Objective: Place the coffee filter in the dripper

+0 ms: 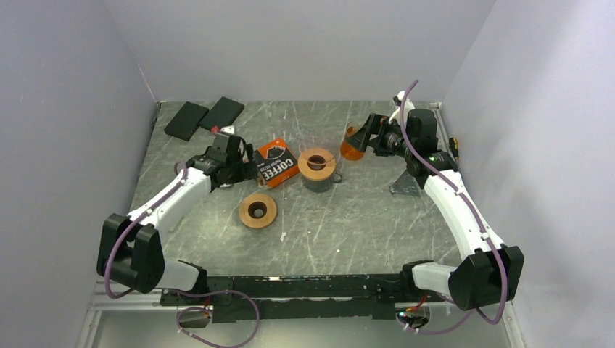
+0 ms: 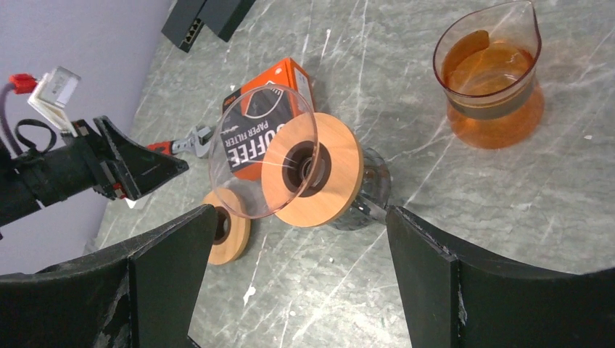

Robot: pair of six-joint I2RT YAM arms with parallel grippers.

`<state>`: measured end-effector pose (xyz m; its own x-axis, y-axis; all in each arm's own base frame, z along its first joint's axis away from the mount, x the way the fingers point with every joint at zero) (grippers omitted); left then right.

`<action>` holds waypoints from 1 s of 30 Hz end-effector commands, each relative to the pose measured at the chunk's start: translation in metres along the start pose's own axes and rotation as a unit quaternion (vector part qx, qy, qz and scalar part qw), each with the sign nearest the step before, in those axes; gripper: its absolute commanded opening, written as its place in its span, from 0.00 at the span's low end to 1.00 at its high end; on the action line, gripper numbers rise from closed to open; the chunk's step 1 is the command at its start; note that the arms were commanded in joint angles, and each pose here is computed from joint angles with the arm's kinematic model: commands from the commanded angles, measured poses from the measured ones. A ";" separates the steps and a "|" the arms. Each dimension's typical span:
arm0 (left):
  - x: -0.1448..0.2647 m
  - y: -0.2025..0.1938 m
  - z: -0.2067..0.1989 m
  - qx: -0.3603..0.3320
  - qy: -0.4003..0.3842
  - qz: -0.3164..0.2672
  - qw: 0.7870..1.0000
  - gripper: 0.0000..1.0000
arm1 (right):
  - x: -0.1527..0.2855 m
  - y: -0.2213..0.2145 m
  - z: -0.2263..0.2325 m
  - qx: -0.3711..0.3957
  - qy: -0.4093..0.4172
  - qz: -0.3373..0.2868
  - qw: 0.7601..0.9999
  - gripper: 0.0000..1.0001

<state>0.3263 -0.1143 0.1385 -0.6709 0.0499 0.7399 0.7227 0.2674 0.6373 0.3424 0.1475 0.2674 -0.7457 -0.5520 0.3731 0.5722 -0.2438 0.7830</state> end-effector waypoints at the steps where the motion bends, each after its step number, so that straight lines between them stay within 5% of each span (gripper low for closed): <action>1: -0.014 0.003 0.000 0.066 -0.035 0.011 0.997 0.99 | 0.008 0.010 -0.006 0.023 -0.020 -0.024 0.999 0.92; 13: -0.030 0.022 0.006 0.181 -0.195 0.026 0.964 0.99 | 0.016 0.008 -0.021 0.008 -0.057 -0.049 0.997 0.92; 23: -0.023 0.047 0.008 0.169 -0.220 -0.029 0.960 0.98 | 0.011 -0.003 -0.050 -0.031 -0.085 -0.061 0.994 0.92; 30: -0.030 0.054 0.006 0.204 -0.281 -0.033 0.937 0.90 | 0.012 -0.002 -0.057 -0.038 -0.091 -0.061 0.993 0.91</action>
<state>0.3737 -0.0956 0.1360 -0.7511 0.4290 0.5018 0.6543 0.5850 0.4793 0.3435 0.0985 0.2294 -0.8310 -0.3696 0.4157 0.5382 -0.3454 0.7688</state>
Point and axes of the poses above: each gripper's point midway between its finger pads, its own x axis back along the fingers, its own z axis along the line the jaws close on, y = z × x, the point moved 1 cm from there along x, back along the fingers, and after that the axes turned 3 degrees about x, right-handed, at the moved point
